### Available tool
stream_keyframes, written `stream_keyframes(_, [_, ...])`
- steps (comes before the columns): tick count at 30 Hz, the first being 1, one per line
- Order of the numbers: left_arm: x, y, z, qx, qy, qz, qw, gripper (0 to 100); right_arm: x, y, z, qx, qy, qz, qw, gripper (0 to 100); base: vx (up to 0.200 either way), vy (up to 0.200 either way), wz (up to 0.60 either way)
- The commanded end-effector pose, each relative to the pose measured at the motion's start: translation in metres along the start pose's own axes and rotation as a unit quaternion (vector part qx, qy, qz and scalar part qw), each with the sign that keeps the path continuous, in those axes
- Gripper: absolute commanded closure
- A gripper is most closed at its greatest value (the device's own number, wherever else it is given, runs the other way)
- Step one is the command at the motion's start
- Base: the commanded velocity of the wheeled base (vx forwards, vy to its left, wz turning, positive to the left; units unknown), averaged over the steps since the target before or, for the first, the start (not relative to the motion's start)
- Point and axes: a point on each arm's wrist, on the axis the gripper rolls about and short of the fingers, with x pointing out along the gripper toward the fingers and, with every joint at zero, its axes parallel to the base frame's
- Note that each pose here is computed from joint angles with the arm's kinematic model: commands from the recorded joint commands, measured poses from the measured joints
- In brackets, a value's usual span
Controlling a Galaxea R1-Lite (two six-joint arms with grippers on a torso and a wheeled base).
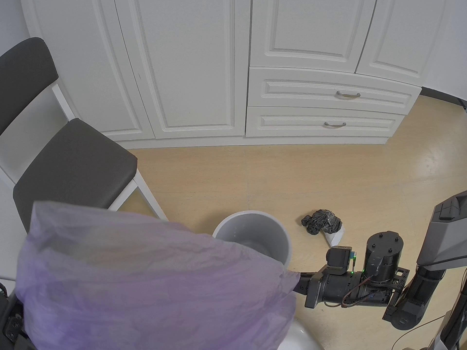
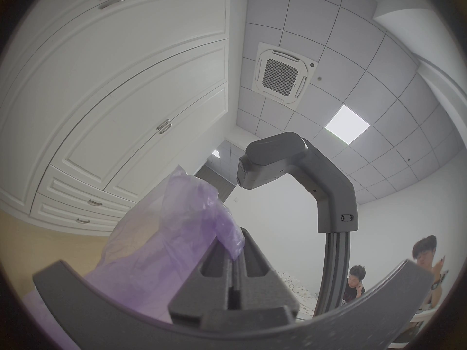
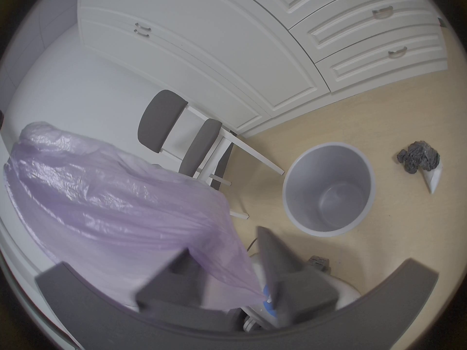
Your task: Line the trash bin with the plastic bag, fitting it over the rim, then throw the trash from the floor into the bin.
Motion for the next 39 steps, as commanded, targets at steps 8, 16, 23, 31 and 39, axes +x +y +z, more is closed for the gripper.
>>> stream_keyframes(8, [-0.003, 0.012, 0.001, -0.030, -0.002, 0.046, 0.9985, 100, -0.006, 0.000, 0.019, -0.007, -0.062, -0.027, 0.9977, 100, 0.000, 0.000, 0.00])
stream_keyframes(16, [-0.005, 0.040, -0.005, -0.043, 0.010, 0.127, 0.9909, 100, -0.015, 0.004, 0.040, -0.024, -0.114, -0.033, 0.9926, 100, 0.000, 0.000, 0.00])
stream_keyframes(23, [-0.001, 0.056, -0.020, -0.053, 0.043, 0.156, 0.9853, 100, -0.027, 0.005, 0.056, -0.033, -0.152, -0.036, 0.9872, 100, 0.000, 0.000, 0.00])
stream_keyframes(31, [0.000, 0.066, -0.029, -0.050, 0.063, 0.177, 0.9808, 100, -0.037, 0.008, 0.080, -0.034, -0.174, -0.048, 0.9829, 100, 0.000, 0.000, 0.00])
stream_keyframes(39, [-0.002, 0.094, -0.051, -0.018, 0.105, 0.256, 0.9609, 100, -0.040, 0.015, 0.099, -0.011, -0.160, -0.117, 0.9800, 100, 0.000, 0.000, 0.00])
